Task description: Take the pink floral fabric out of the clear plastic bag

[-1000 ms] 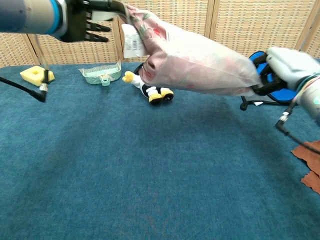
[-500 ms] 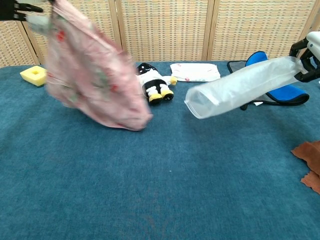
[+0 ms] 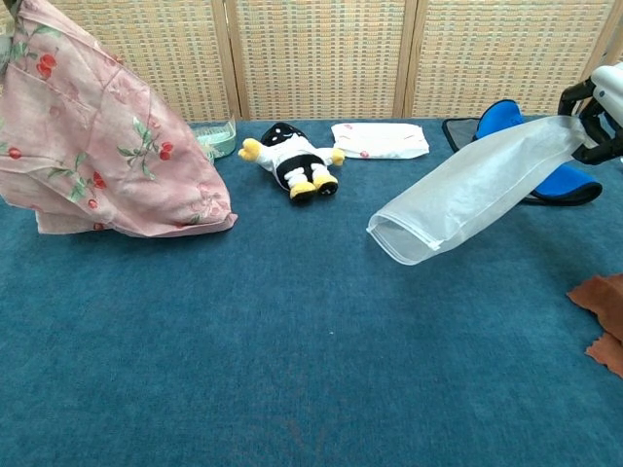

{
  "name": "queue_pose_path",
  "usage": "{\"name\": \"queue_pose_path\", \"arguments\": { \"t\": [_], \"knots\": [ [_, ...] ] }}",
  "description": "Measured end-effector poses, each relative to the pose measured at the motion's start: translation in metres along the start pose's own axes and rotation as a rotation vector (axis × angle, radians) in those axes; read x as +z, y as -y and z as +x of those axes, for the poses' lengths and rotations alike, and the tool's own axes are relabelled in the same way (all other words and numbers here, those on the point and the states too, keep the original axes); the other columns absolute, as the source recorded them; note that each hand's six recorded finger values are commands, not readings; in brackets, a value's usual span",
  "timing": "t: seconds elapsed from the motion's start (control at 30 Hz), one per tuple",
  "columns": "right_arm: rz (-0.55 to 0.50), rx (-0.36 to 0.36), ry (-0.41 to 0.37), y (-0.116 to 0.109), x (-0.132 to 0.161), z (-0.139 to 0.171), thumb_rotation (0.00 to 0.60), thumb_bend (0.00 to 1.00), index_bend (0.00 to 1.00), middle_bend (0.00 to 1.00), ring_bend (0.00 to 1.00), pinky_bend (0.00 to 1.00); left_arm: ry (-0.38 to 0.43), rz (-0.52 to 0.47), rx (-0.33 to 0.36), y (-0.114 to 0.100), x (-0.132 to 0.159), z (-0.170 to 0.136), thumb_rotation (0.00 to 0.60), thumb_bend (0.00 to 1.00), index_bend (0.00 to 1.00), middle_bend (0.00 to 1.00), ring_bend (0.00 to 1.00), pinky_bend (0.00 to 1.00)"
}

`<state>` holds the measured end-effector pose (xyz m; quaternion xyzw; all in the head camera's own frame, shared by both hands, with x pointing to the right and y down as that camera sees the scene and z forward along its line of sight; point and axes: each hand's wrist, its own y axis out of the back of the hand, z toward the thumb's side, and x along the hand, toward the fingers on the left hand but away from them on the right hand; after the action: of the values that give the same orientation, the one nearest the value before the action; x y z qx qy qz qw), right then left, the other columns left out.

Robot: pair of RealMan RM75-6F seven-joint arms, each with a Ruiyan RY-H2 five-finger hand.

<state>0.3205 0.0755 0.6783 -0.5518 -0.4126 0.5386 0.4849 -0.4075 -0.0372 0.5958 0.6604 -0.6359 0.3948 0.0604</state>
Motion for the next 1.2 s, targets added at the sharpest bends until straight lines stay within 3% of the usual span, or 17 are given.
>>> {"name": "queue_pose_path", "arguments": {
  "t": [0.03,0.07,0.13,0.17,0.33,0.47,0.6,0.77,0.97,1.2],
  "knots": [
    [-0.003,0.002,-0.004,0.0,0.001,0.001,0.6,0.29,0.36,0.42,0.51,0.61,-0.008,0.023,-0.001,-0.003,-0.004,0.0,0.6,0.51,0.12,0.0,0.0,0.0],
    [-0.006,0.006,-0.011,0.0,0.001,0.002,0.6,0.11,0.18,0.22,0.27,0.36,-0.014,0.047,-0.001,-0.006,-0.008,0.0,0.6,0.39,0.01,0.0,0.0,0.0],
    [-0.005,0.023,-0.026,0.001,0.002,0.004,0.6,0.0,0.02,0.02,0.02,0.06,-0.015,0.11,-0.005,-0.01,-0.013,-0.001,0.6,0.23,0.0,0.0,0.0,0.0],
    [-0.004,0.035,-0.032,0.001,0.002,0.005,0.6,0.0,0.0,0.0,0.0,0.0,-0.013,0.143,-0.007,-0.012,-0.015,-0.002,0.6,0.2,0.0,0.0,0.0,0.0],
    [0.015,0.102,-0.084,-0.004,0.006,0.013,0.6,0.0,0.0,0.0,0.0,0.0,0.038,0.348,0.009,-0.023,-0.021,-0.01,0.6,0.15,0.0,0.0,0.0,0.0],
    [0.055,0.14,-0.142,-0.023,0.001,0.022,0.6,0.0,0.0,0.0,0.0,0.0,0.116,0.493,0.05,-0.033,-0.023,-0.024,0.6,0.15,0.0,0.0,0.0,0.0],
    [0.101,0.123,-0.165,-0.048,-0.017,0.035,0.6,0.0,0.0,0.0,0.0,0.0,0.241,0.606,0.129,-0.047,-0.025,-0.051,0.6,0.15,0.0,0.0,0.0,0.0],
    [0.09,0.079,-0.13,-0.076,-0.048,0.064,0.6,0.0,0.0,0.0,0.0,0.0,0.36,0.677,0.179,-0.057,-0.047,-0.101,0.6,0.15,0.0,0.0,0.0,0.0],
    [0.009,0.08,-0.065,-0.085,-0.073,0.107,0.6,0.0,0.0,0.0,0.0,0.0,0.333,0.712,0.179,-0.062,-0.102,-0.165,0.6,0.15,0.0,0.0,0.0,0.0],
    [-0.051,0.074,-0.017,-0.092,-0.085,0.154,0.6,0.0,0.0,0.0,0.0,0.0,0.245,0.786,0.152,-0.044,-0.145,-0.215,0.6,0.15,0.0,0.0,0.0,0.0]
  ]
}}
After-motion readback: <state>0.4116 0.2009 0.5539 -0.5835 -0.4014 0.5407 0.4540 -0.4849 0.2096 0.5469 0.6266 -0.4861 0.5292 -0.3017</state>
